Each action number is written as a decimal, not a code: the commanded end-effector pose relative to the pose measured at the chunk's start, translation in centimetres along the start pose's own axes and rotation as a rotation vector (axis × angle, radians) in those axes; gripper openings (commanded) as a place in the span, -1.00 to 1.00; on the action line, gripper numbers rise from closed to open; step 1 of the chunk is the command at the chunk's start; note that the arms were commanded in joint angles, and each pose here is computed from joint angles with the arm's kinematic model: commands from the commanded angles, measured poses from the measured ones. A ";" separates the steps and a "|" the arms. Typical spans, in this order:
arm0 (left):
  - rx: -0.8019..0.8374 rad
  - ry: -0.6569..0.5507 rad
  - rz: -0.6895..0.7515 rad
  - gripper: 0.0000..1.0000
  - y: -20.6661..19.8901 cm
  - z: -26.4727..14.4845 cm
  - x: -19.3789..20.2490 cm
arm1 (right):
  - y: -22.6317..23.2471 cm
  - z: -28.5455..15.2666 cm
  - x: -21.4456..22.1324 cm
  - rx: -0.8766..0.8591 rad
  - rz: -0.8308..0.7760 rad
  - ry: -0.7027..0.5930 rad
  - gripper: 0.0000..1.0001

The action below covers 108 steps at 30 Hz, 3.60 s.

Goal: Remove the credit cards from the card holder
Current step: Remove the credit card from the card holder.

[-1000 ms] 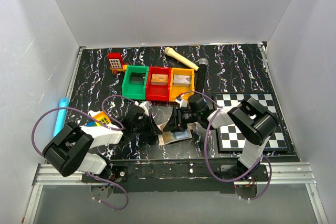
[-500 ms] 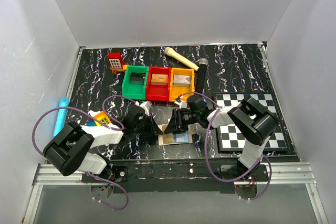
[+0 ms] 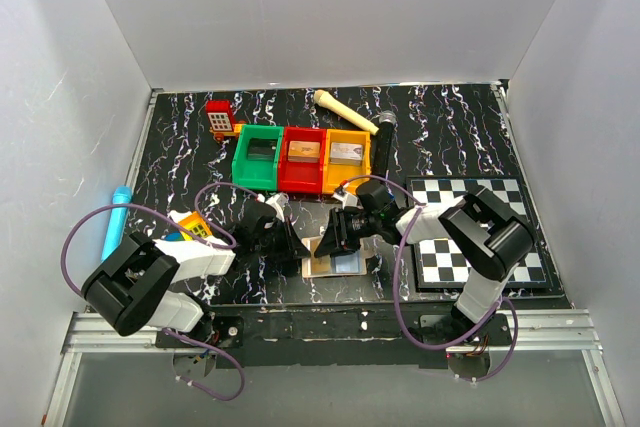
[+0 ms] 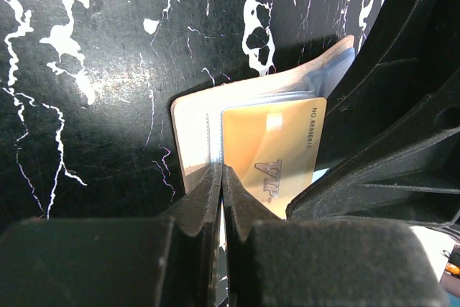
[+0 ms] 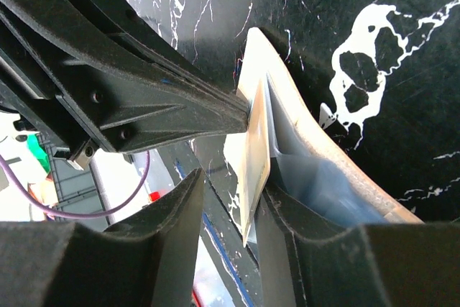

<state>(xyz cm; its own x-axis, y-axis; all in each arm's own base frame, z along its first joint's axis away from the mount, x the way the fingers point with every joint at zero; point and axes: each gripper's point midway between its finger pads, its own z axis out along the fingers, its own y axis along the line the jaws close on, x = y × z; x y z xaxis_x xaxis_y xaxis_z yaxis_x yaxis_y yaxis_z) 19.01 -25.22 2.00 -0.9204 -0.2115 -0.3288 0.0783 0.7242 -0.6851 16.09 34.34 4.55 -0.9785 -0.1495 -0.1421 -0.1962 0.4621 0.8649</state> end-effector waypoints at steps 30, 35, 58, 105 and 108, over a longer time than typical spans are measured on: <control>-0.097 0.037 -0.034 -1.00 2.2 0.4 1.0 | 1.1 -1.9 -0.3 -0.024 -0.056 -0.040 -0.23; -0.104 0.036 -0.039 -1.00 2.4 0.4 1.0 | 0.8 -2.1 0.0 -0.008 -0.055 -0.036 -0.24; -0.160 0.066 -0.062 -1.00 3.2 0.9 1.2 | 0.2 -3.2 0.1 0.011 -0.051 -0.050 -0.25; -0.171 0.080 -0.071 -1.00 3.5 1.2 1.3 | -0.2 -5.1 -0.1 0.019 -0.064 -0.079 -0.73; -0.172 0.081 -0.071 -1.00 3.6 1.2 1.3 | -0.3 -5.1 0.0 0.020 -0.060 -0.078 -0.94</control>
<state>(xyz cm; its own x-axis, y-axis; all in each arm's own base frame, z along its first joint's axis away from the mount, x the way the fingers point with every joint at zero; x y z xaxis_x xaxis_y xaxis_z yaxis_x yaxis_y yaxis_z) 19.72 -26.23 1.72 -0.9393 -0.2273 -0.2570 0.0161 0.7190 -0.6949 16.63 29.84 5.89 -0.9744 -0.0984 -0.2024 -0.2242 0.5028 0.8349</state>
